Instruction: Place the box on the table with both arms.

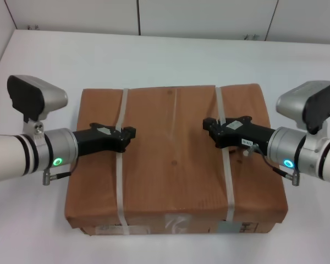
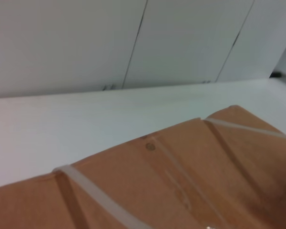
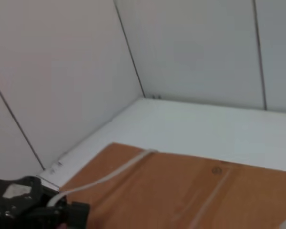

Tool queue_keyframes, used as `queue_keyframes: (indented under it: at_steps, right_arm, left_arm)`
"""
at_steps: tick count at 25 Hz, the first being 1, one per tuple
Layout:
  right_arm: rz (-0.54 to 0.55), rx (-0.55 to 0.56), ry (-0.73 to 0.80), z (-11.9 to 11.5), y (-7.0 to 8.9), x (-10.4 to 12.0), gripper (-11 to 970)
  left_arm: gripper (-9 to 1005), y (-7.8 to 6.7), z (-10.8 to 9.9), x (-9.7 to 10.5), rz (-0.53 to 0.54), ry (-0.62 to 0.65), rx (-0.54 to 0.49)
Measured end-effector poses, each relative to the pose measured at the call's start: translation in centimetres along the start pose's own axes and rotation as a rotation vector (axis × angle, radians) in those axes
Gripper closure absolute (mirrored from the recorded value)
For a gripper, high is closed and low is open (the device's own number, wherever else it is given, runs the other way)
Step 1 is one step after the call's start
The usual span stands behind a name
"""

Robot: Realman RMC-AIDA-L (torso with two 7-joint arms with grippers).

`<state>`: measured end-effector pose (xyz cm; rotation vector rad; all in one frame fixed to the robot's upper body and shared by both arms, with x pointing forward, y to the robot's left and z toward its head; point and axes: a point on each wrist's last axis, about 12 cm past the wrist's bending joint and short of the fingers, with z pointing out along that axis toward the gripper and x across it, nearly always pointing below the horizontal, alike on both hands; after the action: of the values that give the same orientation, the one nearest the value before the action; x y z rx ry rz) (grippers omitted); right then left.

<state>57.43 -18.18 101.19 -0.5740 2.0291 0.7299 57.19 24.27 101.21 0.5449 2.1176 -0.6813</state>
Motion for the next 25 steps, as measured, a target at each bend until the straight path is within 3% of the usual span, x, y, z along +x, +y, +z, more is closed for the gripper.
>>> queue_keyframes:
  at_steps: [17, 23, 25]
  right_arm:
    - [0.034, 0.026, 0.019, -0.11, -0.09, 0.72, 912]
    - [0.034, 0.027, 0.017, -0.35, -0.21, 0.91, 885]
    - [0.04, 0.031, 0.015, -0.44, -0.28, 1.02, 808]
  left_arm:
    - [961, 0.0, 0.09, 0.31, 0.001, 0.007, -0.016]
    - [938, -0.35, 0.24, 0.41, 0.038, -0.004, -0.005]
    - [898, -0.42, 0.33, 0.45, 0.048, -0.001, -0.006]
